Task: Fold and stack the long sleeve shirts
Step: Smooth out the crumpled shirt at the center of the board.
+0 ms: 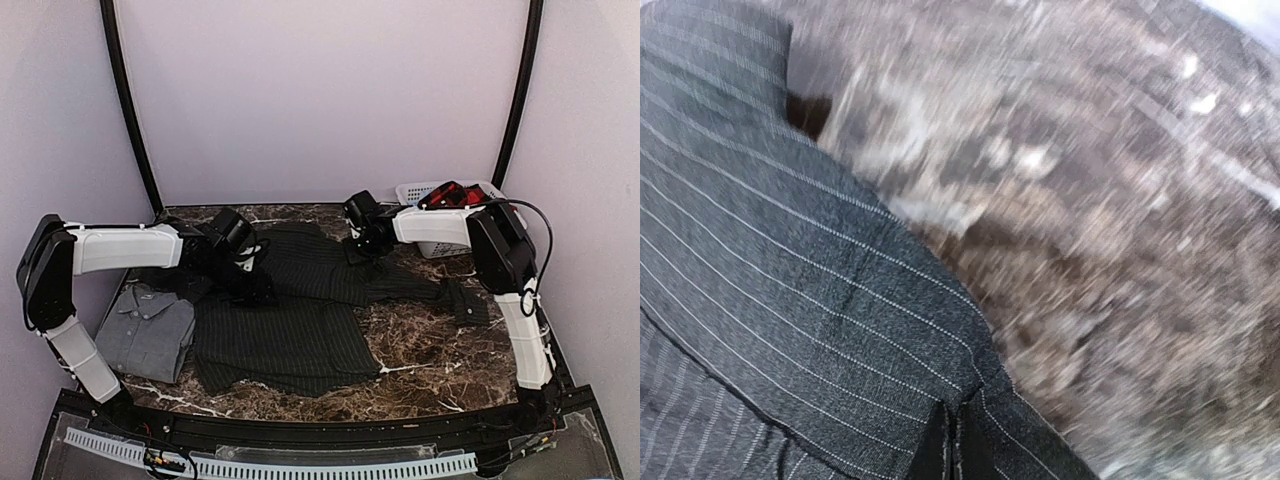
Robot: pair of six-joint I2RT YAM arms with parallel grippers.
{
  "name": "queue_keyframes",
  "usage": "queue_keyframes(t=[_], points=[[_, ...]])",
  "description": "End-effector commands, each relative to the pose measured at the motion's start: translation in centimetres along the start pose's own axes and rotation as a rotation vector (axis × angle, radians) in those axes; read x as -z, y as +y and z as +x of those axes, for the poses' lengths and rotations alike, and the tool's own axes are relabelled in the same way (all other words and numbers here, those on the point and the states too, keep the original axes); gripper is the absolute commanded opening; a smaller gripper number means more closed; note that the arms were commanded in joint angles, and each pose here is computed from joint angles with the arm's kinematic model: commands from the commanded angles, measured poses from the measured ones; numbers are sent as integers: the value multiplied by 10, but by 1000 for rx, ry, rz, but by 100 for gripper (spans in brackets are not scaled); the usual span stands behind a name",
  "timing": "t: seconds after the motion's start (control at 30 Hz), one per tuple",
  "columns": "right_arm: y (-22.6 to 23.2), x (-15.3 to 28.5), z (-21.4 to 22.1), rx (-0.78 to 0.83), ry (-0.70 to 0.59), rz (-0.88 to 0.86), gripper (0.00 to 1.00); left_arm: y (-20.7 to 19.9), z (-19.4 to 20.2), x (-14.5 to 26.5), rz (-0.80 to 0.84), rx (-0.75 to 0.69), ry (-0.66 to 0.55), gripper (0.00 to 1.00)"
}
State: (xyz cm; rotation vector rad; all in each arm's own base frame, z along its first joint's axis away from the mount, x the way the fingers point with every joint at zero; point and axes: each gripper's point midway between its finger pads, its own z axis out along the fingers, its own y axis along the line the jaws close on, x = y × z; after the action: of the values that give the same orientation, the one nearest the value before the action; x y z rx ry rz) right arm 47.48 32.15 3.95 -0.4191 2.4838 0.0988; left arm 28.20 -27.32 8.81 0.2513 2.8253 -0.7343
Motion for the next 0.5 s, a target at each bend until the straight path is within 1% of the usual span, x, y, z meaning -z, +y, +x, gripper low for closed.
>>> queue_keyframes(t=[0.0, 0.1, 0.23, 0.47], points=[[-25, 30, -61, -31, -137, 41, 0, -13, -3, -3, 33, -16, 5, 50], [-39, 35, -87, -33, -194, 76, 0, -15, 4, -12, 35, -26, 30, 50], [-64, 30, -115, -47, -256, 128, 0, -17, 14, -28, 38, -36, 75, 50], [-90, 3, -146, -38, -344, 176, 0, -14, 31, -55, 9, -51, 140, 50]])
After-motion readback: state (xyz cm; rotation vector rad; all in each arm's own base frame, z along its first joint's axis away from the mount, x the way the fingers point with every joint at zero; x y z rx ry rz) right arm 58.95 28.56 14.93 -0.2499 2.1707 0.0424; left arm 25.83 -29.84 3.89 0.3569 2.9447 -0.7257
